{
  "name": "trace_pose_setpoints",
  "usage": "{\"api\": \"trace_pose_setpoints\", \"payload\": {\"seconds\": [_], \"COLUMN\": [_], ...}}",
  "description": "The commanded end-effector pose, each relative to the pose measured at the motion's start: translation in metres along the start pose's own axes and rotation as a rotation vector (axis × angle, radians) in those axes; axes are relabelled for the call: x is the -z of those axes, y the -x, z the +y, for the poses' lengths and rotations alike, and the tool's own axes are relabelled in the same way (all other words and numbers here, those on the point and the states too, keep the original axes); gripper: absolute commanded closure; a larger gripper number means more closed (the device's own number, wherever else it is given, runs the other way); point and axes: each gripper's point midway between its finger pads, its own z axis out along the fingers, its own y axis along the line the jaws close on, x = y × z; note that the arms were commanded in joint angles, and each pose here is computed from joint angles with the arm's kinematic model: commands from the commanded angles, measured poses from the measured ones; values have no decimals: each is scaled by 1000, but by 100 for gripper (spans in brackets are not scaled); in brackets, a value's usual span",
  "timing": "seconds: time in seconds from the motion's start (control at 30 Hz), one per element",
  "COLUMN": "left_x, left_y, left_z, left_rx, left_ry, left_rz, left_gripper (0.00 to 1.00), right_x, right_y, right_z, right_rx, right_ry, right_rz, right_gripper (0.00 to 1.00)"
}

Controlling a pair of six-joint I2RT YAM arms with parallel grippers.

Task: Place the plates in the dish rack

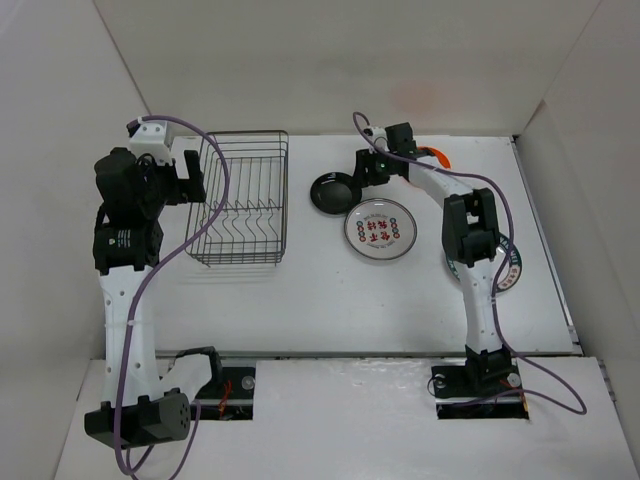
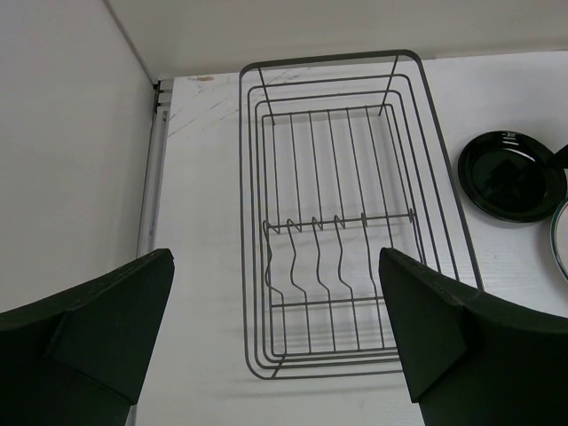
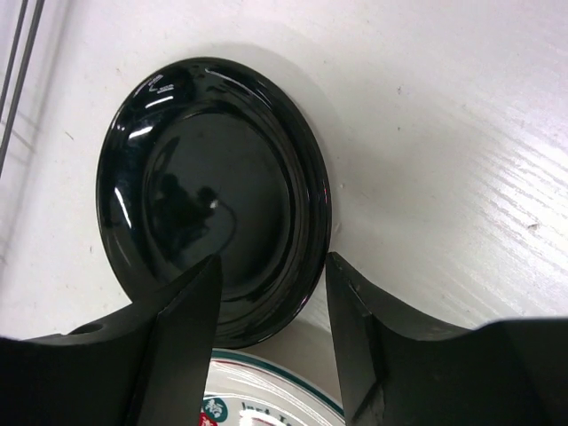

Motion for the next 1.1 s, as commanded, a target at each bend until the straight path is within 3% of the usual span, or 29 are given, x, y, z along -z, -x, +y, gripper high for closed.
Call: {"api": "trace_pose_setpoints", "payload": {"seconds": [0.0,0.4,0.6,0.77,0.8,0.87,0.97,1.07], "left_x": [6,4,1,0,0,0,-5,-13], "left_y": [10,6,6,2,2,2,-2,-1], "left_z": [-2,-2,-1,-1,-1,0,1,2], "left_rx": [-12,-10,-10,-8,-8,-8,-7,-5], "left_ry": [-8,-9,-9,-9,-9,0,-1,-2], "left_rz": [-46,-37,-37,-28,-28,-27,-18,-5], "left_gripper": [0,0,0,0,0,0,0,0], "right_x": [-3,-13,-21,-23,-22,-23,-23,-12], "right_y": [9,-6,-22,-28,-27,-30,-15,22], "right_z": [2,-3,-4,-10,-8,-16,-9,4], "right_rx": [4,-54,-83,-91,-105,-136,-201,-291], "right_ry": [6,0,22,1,0,-20,-2,50], "right_rz": [-13,54,107,121,122,124,69,-79], "right_gripper": [45,47,70,80,90,100,100,100]}}
